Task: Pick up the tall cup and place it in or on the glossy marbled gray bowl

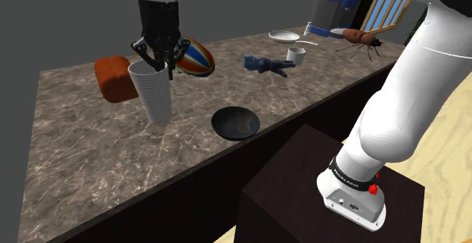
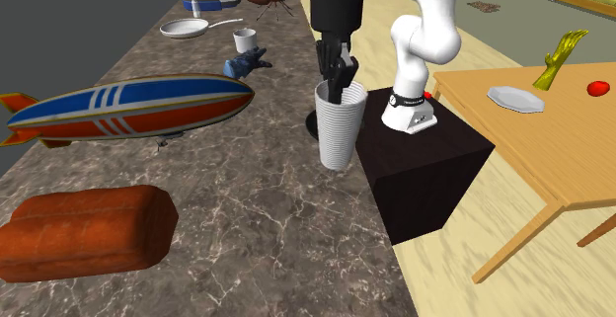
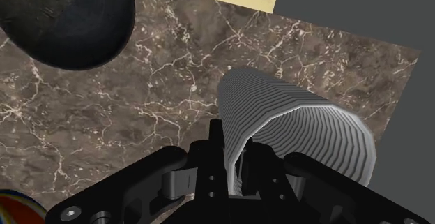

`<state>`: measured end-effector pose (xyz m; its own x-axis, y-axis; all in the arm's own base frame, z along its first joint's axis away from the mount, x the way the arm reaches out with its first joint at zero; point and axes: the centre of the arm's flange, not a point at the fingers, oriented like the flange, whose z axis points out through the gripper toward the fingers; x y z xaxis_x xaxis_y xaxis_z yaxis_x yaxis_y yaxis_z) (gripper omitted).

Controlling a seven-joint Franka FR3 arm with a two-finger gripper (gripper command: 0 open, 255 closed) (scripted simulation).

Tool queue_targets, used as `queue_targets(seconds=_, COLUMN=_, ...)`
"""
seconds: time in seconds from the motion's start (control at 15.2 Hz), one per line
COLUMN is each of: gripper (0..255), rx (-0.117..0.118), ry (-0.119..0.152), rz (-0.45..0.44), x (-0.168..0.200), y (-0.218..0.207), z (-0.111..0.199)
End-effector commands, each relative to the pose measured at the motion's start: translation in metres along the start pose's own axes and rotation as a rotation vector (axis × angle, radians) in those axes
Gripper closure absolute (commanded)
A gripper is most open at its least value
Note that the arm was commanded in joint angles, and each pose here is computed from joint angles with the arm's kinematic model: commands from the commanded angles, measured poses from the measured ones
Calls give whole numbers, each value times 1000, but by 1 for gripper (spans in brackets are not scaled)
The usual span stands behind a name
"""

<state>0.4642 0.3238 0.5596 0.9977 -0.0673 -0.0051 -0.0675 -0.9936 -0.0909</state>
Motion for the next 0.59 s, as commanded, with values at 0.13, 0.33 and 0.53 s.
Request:
queue_targets(seconds=0.13, gripper=255, rx=1, ry=0, rz=-1, x=-17, y=48, z=-14)
queue_targets(seconds=0.33, gripper=255, rx=1, ry=0, rz=-1, x=-31, y=83, z=-24)
queue_targets(seconds=0.53, gripper=255, rx=1, ry=0, rz=-1, x=-45, y=119, z=-34)
